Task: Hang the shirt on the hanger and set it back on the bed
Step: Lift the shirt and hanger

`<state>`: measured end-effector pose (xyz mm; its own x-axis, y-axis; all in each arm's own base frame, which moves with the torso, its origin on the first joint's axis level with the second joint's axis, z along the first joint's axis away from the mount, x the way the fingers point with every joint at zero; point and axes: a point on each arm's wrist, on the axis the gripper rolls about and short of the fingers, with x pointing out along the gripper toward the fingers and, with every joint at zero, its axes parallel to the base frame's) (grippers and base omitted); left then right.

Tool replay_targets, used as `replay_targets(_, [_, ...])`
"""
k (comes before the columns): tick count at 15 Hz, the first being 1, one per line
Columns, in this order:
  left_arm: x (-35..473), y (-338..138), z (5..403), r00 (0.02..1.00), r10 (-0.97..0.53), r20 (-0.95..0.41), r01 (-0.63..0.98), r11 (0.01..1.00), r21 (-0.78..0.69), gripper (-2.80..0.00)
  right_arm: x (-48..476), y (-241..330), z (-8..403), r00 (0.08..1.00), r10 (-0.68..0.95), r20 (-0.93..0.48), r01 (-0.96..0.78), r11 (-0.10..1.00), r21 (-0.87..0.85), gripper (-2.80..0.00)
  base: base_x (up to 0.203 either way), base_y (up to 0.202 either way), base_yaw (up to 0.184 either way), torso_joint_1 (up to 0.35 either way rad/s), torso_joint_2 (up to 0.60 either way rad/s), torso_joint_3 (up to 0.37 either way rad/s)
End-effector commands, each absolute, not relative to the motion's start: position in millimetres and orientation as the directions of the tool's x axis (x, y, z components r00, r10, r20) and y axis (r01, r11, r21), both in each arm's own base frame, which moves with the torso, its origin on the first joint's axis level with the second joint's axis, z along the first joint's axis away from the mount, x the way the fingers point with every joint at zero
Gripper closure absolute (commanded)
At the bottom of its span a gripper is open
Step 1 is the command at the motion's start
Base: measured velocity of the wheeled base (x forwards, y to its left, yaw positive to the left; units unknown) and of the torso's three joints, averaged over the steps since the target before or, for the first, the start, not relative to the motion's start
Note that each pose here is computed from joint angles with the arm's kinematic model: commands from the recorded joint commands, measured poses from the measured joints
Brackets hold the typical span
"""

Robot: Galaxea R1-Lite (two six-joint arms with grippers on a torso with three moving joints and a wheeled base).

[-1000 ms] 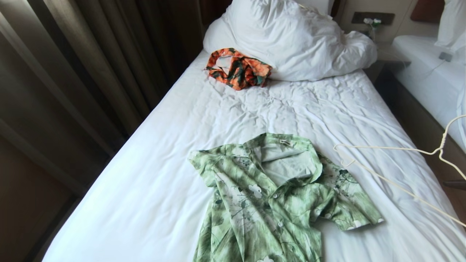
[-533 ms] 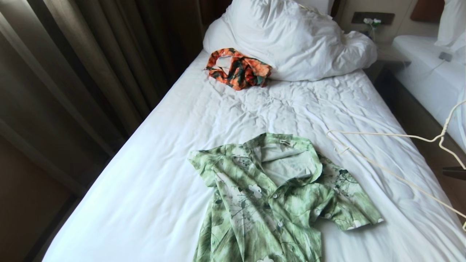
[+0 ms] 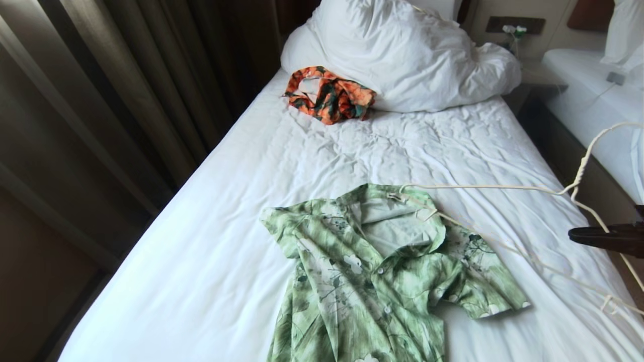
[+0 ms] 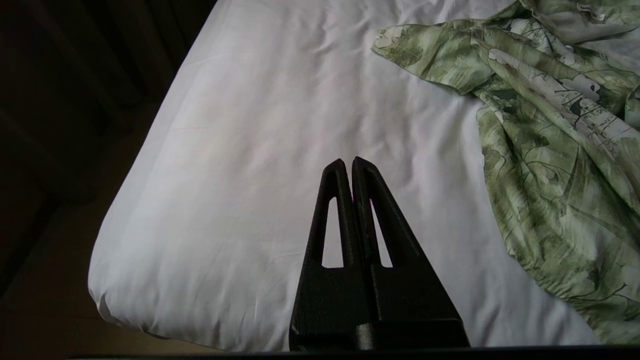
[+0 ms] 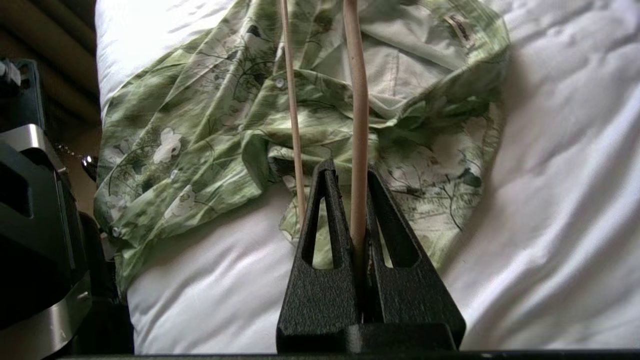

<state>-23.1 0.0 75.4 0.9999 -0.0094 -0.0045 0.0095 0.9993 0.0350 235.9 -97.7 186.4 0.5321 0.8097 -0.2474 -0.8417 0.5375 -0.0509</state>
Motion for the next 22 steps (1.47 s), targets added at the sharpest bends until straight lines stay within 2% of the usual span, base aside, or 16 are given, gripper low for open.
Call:
replay_targets(1, [-23, 0, 75, 1.0, -0.009, -0.006, 0.009, 0.999, 0.035, 0.0, 225, -79, 193, 0.505, 0.831, -0.232, -0.863, 0.49, -0.122, 0.0, 0.0, 0.0, 0.0, 0.0, 0.0, 0.0])
replay_targets(5, [-23, 0, 75, 1.0, -0.009, -0.006, 0.009, 0.999, 0.035, 0.0, 219, -71, 193, 0.51, 0.832, -0.217, -0.858, 0.475, -0.193, 0.0, 0.0, 0.0, 0.0, 0.0, 0.0, 0.0])
replay_targets(20, [-23, 0, 75, 1.0, -0.011, -0.006, 0.011, 0.999, 0.042, 0.0, 215, -69, 201, 0.519, 0.828, -0.211, -0.853, 0.488, -0.185, 0.0, 0.0, 0.0, 0.0, 0.0, 0.0, 0.0])
replay_targets(22, [-27, 0, 90, 0.999, -0.026, 0.031, 0.025, 0.999, 0.044, 0.0, 216, -73, 198, 0.529, 0.821, -0.214, -0.848, 0.5, -0.177, 0.0, 0.0, 0.0, 0.0, 0.0, 0.0, 0.0])
